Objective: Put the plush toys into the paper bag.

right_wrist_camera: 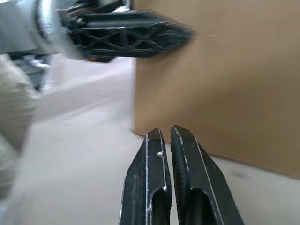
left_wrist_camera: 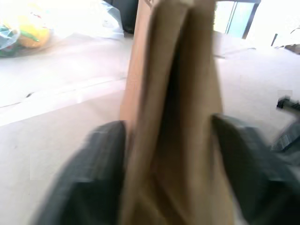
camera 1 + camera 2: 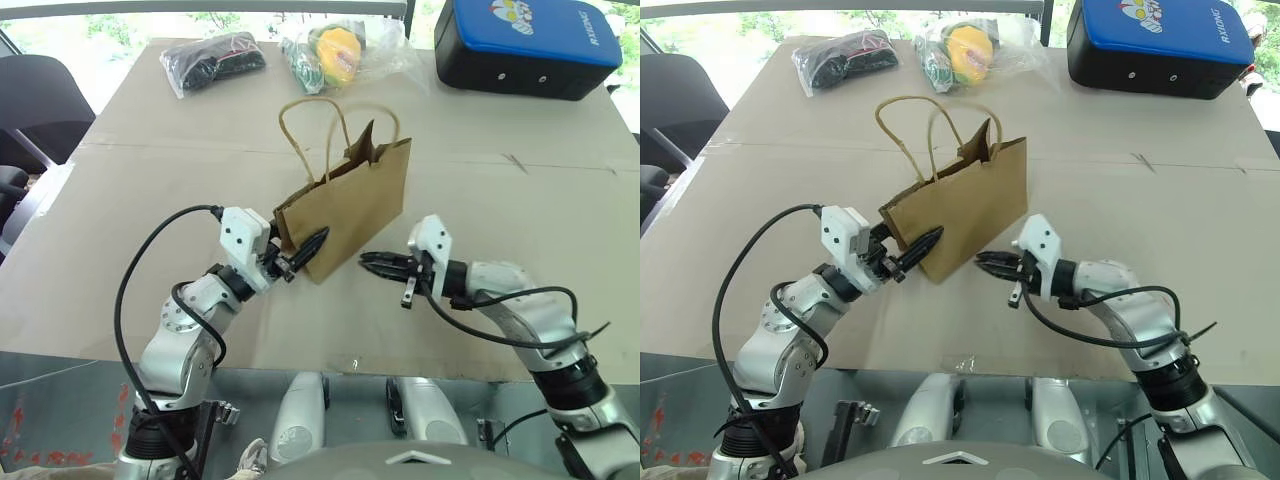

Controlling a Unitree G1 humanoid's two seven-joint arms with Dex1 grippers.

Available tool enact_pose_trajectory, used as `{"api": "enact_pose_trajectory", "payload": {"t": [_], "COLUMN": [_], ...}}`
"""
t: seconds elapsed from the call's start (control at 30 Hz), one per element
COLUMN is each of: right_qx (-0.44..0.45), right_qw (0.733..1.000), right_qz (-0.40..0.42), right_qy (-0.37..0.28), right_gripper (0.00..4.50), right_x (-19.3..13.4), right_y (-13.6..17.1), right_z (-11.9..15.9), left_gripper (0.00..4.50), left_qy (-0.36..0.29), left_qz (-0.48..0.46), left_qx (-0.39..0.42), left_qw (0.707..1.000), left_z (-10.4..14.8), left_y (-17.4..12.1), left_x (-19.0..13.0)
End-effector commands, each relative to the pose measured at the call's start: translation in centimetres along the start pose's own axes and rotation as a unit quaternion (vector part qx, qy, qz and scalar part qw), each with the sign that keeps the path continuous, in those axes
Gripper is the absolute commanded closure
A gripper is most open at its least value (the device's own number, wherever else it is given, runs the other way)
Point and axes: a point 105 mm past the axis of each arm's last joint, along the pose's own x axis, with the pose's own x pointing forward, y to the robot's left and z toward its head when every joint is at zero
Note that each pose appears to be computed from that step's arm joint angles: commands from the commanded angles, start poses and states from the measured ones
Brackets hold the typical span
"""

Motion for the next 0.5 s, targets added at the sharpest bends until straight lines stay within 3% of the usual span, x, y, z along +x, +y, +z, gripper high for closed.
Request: {"api": "enact_pose_trajectory", "payload": {"t": [0.03,0.1,0.17,0.37,0.43,0.5], "right_qx": [-0.019,-0.038,-0.058,-0.089,-0.095,-0.102], "right_qw": [0.999,0.996,0.994,0.988,0.985,0.984], "right_qz": [-0.027,-0.075,-0.097,-0.12,-0.135,-0.145], "right_qy": [-0.025,-0.02,-0.008,0.042,0.038,0.032], "right_gripper": [4.5,4.24,3.64,0.66,0.06,0.06], "right_x": [-2.4,-4.8,-6.7,-11.9,-13.0,-13.7], "right_y": [-0.6,-2.0,-2.5,-3.4,-3.8,-4.0], "right_z": [1.7,1.7,1.7,1.8,2.5,3.3], "left_gripper": [3.35,4.44,4.5,4.5,4.5,4.5], "left_qy": [-0.032,-0.028,-0.017,0.004,0.014,0.014], "left_qz": [-0.018,-0.053,-0.094,-0.286,-0.333,-0.356], "left_qx": [0.006,0.016,0.029,0.069,0.084,0.095], "left_qw": [0.999,0.998,0.995,0.956,0.939,0.929], "left_z": [1.4,1.5,1.6,2.9,2.7,2.8], "left_y": [1.0,1.9,2.5,3.2,3.5,4.0], "left_x": [-0.5,-0.8,-0.6,0.2,0.6,1.4]}}
